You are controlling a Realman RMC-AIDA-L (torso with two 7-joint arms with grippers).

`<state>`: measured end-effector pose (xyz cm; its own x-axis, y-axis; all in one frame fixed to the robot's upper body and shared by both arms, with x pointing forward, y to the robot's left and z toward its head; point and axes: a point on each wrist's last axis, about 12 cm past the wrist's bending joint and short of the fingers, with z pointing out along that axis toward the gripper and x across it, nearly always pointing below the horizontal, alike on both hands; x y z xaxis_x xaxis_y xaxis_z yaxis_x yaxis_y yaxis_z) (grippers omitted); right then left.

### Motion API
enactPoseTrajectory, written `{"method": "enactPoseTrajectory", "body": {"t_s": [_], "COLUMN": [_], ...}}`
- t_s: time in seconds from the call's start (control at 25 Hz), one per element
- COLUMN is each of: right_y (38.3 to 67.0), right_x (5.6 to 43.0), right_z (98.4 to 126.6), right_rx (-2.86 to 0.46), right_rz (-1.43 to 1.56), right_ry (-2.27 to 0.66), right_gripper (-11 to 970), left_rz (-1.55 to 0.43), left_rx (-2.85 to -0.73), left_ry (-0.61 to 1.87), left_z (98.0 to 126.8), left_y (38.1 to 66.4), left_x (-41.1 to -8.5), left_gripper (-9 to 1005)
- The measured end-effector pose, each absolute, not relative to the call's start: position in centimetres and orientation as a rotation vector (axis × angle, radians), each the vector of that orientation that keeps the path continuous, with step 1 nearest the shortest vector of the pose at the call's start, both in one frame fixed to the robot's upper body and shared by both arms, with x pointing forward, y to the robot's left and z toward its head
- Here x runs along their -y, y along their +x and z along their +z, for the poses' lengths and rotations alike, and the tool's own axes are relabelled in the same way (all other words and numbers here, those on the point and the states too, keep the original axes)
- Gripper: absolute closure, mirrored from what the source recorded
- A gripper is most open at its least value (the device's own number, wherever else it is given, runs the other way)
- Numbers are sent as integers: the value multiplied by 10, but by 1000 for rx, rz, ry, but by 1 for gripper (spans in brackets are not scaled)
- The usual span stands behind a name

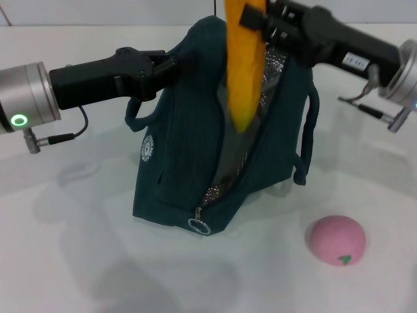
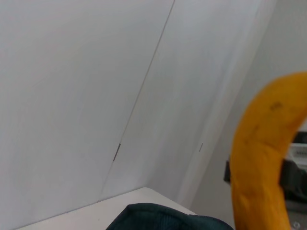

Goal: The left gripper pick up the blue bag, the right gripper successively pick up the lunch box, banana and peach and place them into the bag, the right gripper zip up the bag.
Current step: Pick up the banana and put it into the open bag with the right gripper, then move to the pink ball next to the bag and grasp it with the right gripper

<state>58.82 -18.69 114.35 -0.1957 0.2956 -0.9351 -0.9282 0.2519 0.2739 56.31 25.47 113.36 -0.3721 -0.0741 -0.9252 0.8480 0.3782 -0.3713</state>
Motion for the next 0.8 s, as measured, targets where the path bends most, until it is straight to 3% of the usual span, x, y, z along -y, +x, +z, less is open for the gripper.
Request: {"method": "enactPoseTrajectory", "body": {"t_s": [0.24,0.44,0.8], "right_y": [575,572,568], "right_x": [178,181,198], "right_z": [1131,1124,1124], "right_rx": [-1296,-1324,-1290], "right_rz": [1265,1250,1191], "right_ry": [-739,-726,-703], "right_gripper": [530,394,233], "left_rz": [-1162,-1160,-1153], "left_rx": [-1652,-1653,-1665], "left_ry": [695,691,683], "left_z": [1133,1133,1131], "left_y": [563,563,560], "left_x": [-257,-258,-262], "left_gripper": [921,918,914]}}
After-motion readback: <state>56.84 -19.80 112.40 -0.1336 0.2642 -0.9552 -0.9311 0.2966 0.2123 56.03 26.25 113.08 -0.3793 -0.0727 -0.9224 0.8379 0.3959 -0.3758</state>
